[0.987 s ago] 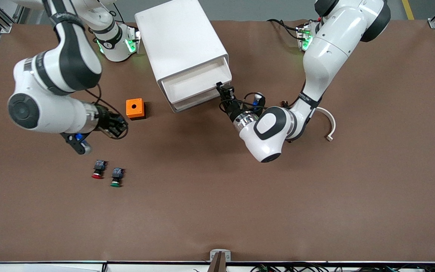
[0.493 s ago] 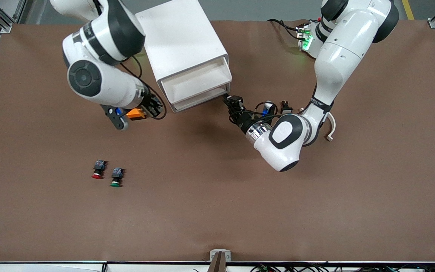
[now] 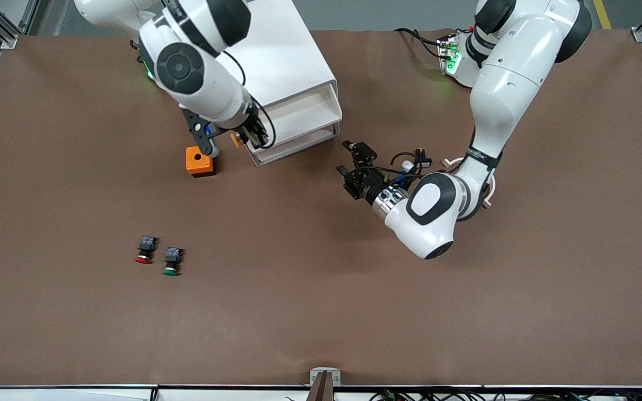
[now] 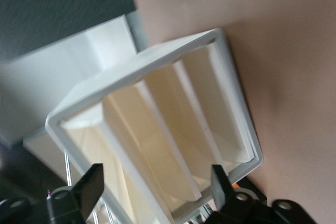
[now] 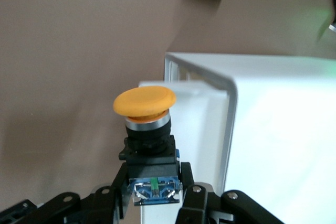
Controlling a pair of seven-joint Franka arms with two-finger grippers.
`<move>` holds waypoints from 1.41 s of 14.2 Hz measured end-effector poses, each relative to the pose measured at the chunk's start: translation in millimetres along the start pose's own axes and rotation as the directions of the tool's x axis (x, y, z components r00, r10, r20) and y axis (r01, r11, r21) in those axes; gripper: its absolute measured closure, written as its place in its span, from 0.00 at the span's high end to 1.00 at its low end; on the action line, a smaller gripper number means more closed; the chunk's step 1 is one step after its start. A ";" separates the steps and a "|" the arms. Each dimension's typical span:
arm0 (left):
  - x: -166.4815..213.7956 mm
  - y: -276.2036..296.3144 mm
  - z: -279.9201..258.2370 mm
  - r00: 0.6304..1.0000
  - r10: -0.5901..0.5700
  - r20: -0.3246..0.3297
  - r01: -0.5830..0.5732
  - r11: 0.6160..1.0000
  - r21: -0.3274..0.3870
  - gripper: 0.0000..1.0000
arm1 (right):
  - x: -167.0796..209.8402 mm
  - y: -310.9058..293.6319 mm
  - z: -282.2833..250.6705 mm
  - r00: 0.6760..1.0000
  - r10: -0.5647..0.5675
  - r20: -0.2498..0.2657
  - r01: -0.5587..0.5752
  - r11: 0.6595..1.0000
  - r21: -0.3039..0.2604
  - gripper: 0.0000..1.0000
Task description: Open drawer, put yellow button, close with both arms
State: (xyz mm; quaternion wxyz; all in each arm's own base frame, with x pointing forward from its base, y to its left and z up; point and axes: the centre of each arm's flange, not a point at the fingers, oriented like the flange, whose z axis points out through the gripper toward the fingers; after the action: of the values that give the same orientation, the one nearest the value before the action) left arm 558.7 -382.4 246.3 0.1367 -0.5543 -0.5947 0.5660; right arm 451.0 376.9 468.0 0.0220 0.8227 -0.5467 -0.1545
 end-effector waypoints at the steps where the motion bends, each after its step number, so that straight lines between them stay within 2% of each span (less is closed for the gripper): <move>1: 2.5 0.7 -1.4 0.996 0.082 -0.029 -0.083 0.997 -0.011 0.92 | -13.5 2.9 8.3 1.000 0.021 -0.003 -0.021 1.000 0.012 0.41; 2: 4.1 0.7 -2.9 0.983 0.169 -0.066 -0.170 0.985 -0.019 0.94 | -24.7 4.9 16.9 0.999 0.040 -0.004 -0.040 0.999 0.024 0.41; 4: 2.9 -3.0 -8.5 0.928 0.340 -0.154 -0.347 0.938 -0.022 0.98 | -40.0 8.7 35.0 0.997 0.074 -0.005 -0.073 0.996 0.042 0.41; 8: -13.6 -20.3 -27.6 0.763 0.565 -0.315 -0.594 0.805 0.005 1.00 | -56.0 15.8 59.6 0.992 0.129 -0.008 -0.128 0.990 0.053 0.41; 11: -32.5 -32.0 -40.1 0.660 0.587 -0.470 -0.669 0.743 -0.012 1.00 | -66.8 19.1 62.8 0.987 0.159 -0.004 -0.159 0.985 0.063 0.41; 14: -56.0 -42.0 -40.3 0.604 0.574 -0.553 -0.716 0.696 -0.060 1.00 | -75.4 21.8 65.2 0.987 0.160 -0.001 -0.160 0.984 0.072 0.41; 17: -64.4 -42.9 -52.1 0.567 0.583 -0.582 -0.763 0.637 -0.106 1.00 | -75.1 21.8 65.7 0.987 0.163 -0.002 -0.163 0.984 0.072 0.50; 20: -74.3 -62.0 -70.6 0.473 0.596 -0.649 -0.824 0.561 -0.086 1.00 | -72.5 19.9 63.8 0.987 0.161 -0.010 -0.160 0.984 0.085 0.78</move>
State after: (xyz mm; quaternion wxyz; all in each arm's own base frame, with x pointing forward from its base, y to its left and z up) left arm 609.1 -390.3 354.8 -0.0650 -0.9055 -0.3338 0.2536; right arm 389.8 443.1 428.0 0.0045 0.7775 -0.6169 -0.1220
